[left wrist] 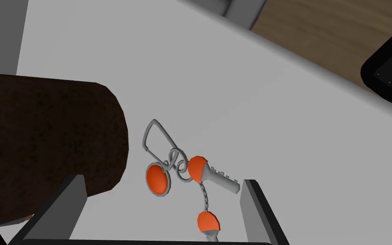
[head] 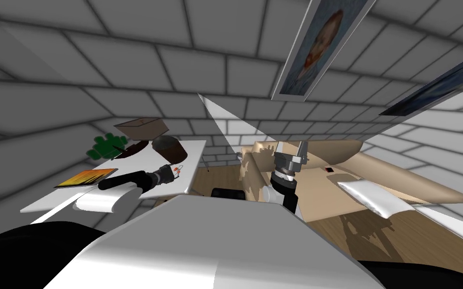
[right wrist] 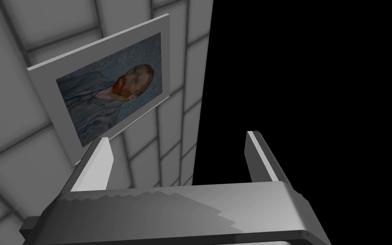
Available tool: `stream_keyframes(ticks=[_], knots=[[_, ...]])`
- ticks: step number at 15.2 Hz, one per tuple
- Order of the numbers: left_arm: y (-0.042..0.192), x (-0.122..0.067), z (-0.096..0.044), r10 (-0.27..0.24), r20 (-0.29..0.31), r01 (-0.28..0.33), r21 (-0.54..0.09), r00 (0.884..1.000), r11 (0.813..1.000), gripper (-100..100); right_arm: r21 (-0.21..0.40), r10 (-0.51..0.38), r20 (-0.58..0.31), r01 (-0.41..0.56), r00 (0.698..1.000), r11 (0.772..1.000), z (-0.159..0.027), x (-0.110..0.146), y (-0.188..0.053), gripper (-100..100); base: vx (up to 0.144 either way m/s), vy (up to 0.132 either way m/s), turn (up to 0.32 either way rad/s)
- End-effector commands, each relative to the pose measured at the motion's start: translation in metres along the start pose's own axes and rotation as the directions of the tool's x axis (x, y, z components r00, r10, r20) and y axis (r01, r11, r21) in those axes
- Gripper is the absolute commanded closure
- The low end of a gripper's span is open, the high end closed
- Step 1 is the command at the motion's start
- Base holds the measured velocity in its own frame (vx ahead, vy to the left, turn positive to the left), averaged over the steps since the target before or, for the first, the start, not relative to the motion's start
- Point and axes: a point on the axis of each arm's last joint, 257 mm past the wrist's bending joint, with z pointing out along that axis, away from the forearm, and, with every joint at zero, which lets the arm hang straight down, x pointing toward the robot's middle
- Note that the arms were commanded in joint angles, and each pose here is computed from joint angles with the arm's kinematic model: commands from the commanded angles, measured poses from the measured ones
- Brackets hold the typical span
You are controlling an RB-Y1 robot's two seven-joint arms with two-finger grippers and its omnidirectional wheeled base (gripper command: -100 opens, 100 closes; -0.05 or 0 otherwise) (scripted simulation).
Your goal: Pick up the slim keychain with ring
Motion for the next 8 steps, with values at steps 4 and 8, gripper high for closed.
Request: stream_keyframes(ticks=[4,8], knots=[[0.025,-0.026,-0.007,-0.057,0.073,0.065,-0.114,0.996,0.991,-100,0.000,0.000,0.000,0.000,1.000,1.000,0.000,0.000,0.000,0,0.032,0.000,0.023],[0.043,-0.041,-0.013,-0.077,0.126,0.100,-0.183,0.989,0.978,-100,0.000,0.000,0.000,0.000,1.000,1.000,0.000,0.000,0.000,0,0.069,0.003,0.031]])
